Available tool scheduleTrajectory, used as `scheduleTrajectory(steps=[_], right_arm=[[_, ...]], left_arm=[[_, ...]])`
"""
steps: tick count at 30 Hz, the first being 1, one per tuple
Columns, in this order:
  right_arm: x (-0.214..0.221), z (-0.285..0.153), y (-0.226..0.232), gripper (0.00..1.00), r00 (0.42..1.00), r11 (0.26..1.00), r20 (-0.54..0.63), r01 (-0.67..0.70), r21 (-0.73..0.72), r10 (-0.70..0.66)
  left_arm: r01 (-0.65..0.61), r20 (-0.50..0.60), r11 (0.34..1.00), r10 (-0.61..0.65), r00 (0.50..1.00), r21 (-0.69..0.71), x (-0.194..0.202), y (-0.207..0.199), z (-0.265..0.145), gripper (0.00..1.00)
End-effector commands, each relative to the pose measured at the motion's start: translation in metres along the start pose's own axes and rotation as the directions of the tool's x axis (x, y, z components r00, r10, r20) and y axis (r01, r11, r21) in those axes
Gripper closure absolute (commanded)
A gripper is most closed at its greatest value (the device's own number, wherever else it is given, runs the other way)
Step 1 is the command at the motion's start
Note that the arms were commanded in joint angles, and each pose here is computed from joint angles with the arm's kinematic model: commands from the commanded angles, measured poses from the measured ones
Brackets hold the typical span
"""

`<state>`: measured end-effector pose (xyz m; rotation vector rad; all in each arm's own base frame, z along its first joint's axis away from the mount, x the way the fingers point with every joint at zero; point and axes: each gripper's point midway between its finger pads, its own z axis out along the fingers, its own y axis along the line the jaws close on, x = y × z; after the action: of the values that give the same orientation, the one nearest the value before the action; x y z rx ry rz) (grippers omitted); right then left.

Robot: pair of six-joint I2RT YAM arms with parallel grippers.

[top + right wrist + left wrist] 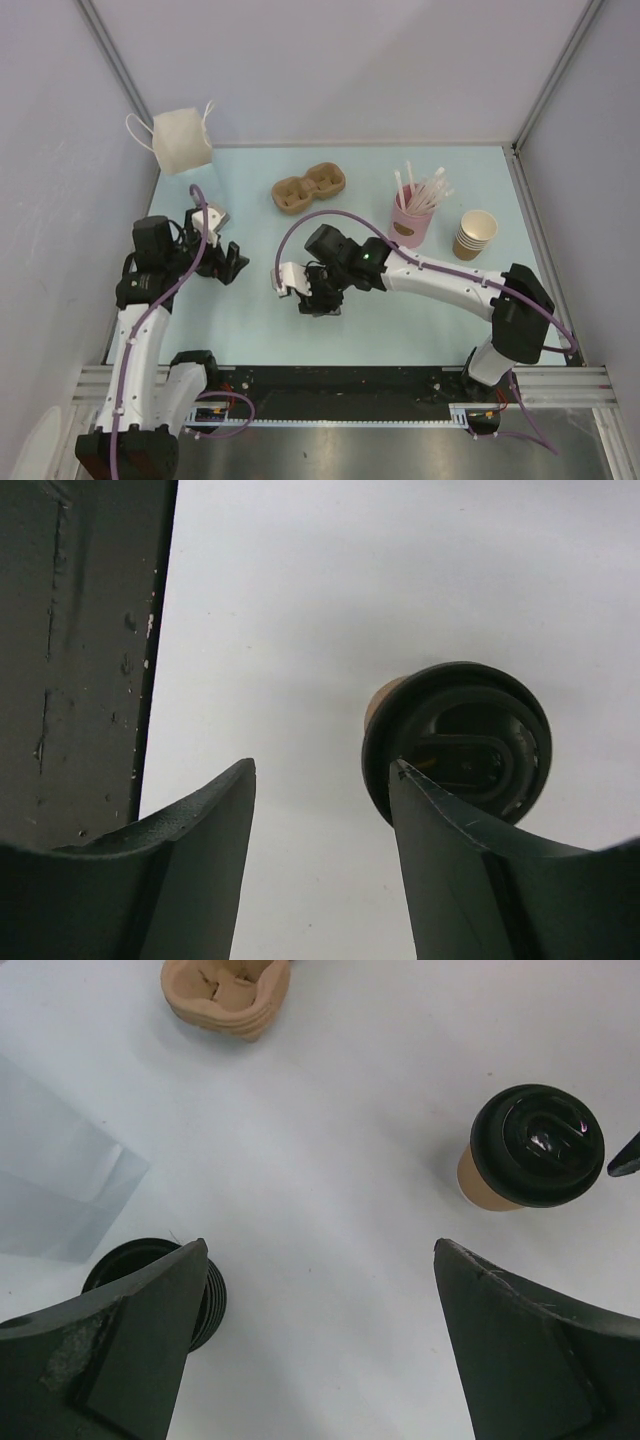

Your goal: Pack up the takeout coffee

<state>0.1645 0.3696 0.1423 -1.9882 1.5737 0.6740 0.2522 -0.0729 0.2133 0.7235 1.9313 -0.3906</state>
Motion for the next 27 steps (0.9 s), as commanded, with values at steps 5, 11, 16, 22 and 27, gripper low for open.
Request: scheduleTrajectory(steps=[5, 11, 16, 22, 27], right_arm=[[-0.012, -0.010, -0.034, 0.41, 0.997, 0.975, 0.041, 0.051, 0.215, -0.062], [-0.006, -0.003, -0.042, 0.42, 0.998, 0.968, 0.027, 0.043, 0.247, -0.051], [0.001, 0.006, -0.040, 0.47, 0.999, 0.975, 0.012, 0.040, 0.218, -0.044], [0.010, 0.010, -0.030, 0.53, 0.999, 0.988, -0.001, 0.041, 0.152, -0.041], [0.016, 0.013, -0.026, 0.54, 1.000, 0.993, -0.008, 0.031, 0.115, -0.031]], left_arm=[[0.046, -0.026, 0.999, -0.047, 0.999, -0.014, 0.014, 0.005, 0.008, 0.00], [0.055, -0.040, 0.998, -0.055, 0.998, -0.003, 0.018, 0.006, 0.011, 0.01], [0.056, -0.041, 0.998, -0.056, 0.998, -0.002, 0.020, 0.006, 0.012, 0.01], [0.057, -0.046, 0.998, -0.057, 0.997, 0.005, 0.021, 0.005, 0.013, 0.01], [0.057, -0.044, 0.998, -0.057, 0.997, 0.005, 0.021, 0.005, 0.013, 0.01]])
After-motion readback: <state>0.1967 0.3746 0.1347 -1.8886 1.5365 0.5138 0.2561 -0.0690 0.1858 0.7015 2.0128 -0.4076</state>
